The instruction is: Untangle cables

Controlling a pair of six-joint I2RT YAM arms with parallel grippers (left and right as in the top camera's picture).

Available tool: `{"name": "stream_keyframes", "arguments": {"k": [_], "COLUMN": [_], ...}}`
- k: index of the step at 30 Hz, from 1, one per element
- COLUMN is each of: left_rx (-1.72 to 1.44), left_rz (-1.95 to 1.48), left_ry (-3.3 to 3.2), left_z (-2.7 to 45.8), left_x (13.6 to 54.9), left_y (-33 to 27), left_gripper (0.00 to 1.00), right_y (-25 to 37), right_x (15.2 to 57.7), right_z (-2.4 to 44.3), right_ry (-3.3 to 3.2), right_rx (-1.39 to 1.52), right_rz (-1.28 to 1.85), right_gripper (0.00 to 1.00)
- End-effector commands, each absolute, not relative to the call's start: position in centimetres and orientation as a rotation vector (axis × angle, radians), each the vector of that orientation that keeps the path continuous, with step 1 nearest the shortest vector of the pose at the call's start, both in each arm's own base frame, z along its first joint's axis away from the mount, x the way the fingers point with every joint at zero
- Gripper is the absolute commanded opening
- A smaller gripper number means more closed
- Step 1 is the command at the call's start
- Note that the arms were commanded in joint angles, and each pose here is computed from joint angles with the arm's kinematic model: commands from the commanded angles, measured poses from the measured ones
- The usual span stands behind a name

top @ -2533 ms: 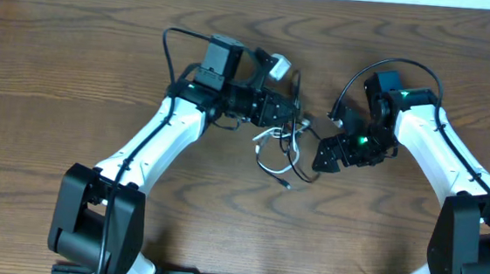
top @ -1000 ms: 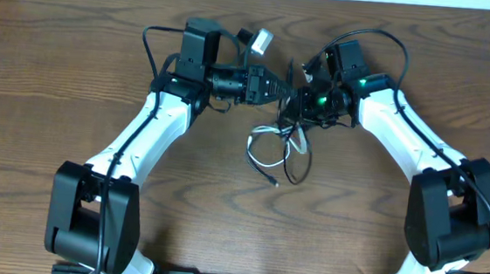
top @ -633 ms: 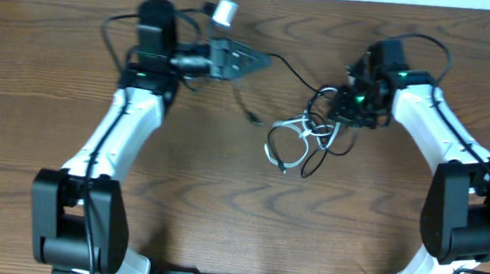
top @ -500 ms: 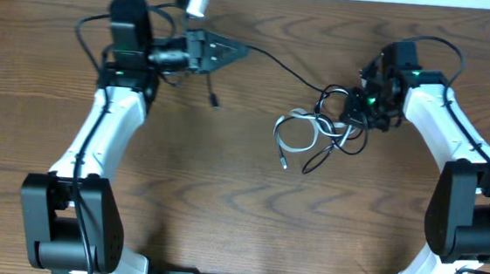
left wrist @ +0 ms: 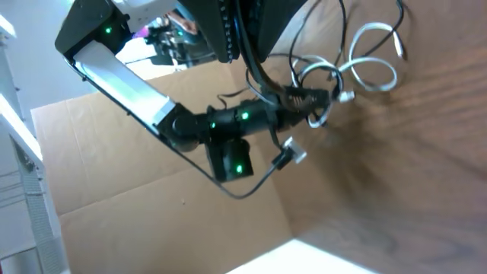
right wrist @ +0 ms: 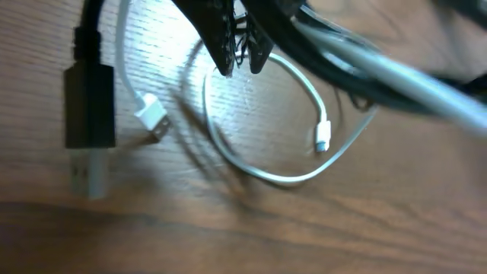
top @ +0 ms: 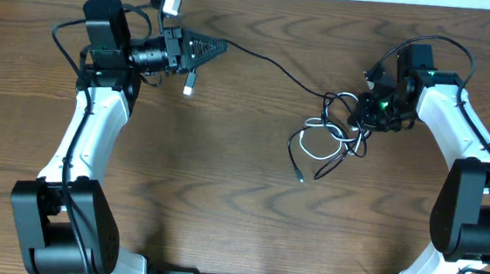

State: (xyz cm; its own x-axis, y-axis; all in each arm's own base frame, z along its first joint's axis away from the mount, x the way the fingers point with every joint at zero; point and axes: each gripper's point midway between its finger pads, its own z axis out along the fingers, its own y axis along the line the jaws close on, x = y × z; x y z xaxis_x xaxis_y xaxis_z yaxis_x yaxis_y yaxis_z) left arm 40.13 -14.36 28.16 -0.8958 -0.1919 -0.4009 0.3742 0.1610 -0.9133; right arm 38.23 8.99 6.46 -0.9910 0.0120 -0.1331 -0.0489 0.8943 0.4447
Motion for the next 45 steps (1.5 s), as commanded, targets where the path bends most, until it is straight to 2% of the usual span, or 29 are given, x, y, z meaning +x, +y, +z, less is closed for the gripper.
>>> {"name": "stream_keyframes", "arguments": {"k": [1, 7, 11, 16, 19, 25, 33, 35, 39, 45], "left_rx": [0.279, 0.076, -0.006, 0.080, 0.156, 0.258, 0.234, 0.201, 0.112, -0.073], "left_rz": [-1.696, -1.338, -1.122, -1.126, -1.128, -1.134, -1.255, -1.238, -1.266, -1.355], "left_ry": [2.011, 2.344, 2.493, 2.517, 2.529, 2.519, 2.440, 2.427, 2.424, 2.480], "left_z": [28.1, 20.3, 17.1, 16.9, 16.8, 17.1, 19.3, 19.3, 18.7, 15.5], "left_x": [39.4, 39.6, 39.2, 38.0, 37.0, 35.4, 34.7, 35.1, 36.1, 37.5], "left_y": [-15.8, -16.8, -16.7, -19.2, -21.4, -25.8, -30.5, -31.0, -32.1, -33.6], "left_gripper": [0.07, 0.09, 0.13, 0.41, 0.50, 0.57, 0.59, 0.64, 0.71, 0.72], "right_y": [9.2, 8.8, 8.5, 8.6, 8.7, 8.8, 9.1, 9.4, 9.6, 9.6], "right_x": [37.8, 37.3, 36.9, 36.6, 36.7, 36.6, 36.6, 36.6, 36.6, 36.5], "right_z": [7.2, 7.9, 7.7, 7.7, 7.7, 7.7, 7.8, 7.9, 8.1, 8.1], "right_ry": [2.903, 2.915, 2.944, 2.952, 2.951, 2.953, 2.945, 2.939, 2.935, 2.932], "right_rx": [-0.107, -0.073, -0.064, -0.067, -0.072, -0.074, -0.076, -0.078, -0.082, -0.098], "right_rz": [0.731, 0.707, 0.678, 0.682, 0.682, 0.683, 0.709, 0.737, 0.758, 0.759], "right_gripper": [0.01, 0.01, 0.01, 0.01, 0.01, 0.01, 0.01, 0.01, 0.01, 0.01]}}
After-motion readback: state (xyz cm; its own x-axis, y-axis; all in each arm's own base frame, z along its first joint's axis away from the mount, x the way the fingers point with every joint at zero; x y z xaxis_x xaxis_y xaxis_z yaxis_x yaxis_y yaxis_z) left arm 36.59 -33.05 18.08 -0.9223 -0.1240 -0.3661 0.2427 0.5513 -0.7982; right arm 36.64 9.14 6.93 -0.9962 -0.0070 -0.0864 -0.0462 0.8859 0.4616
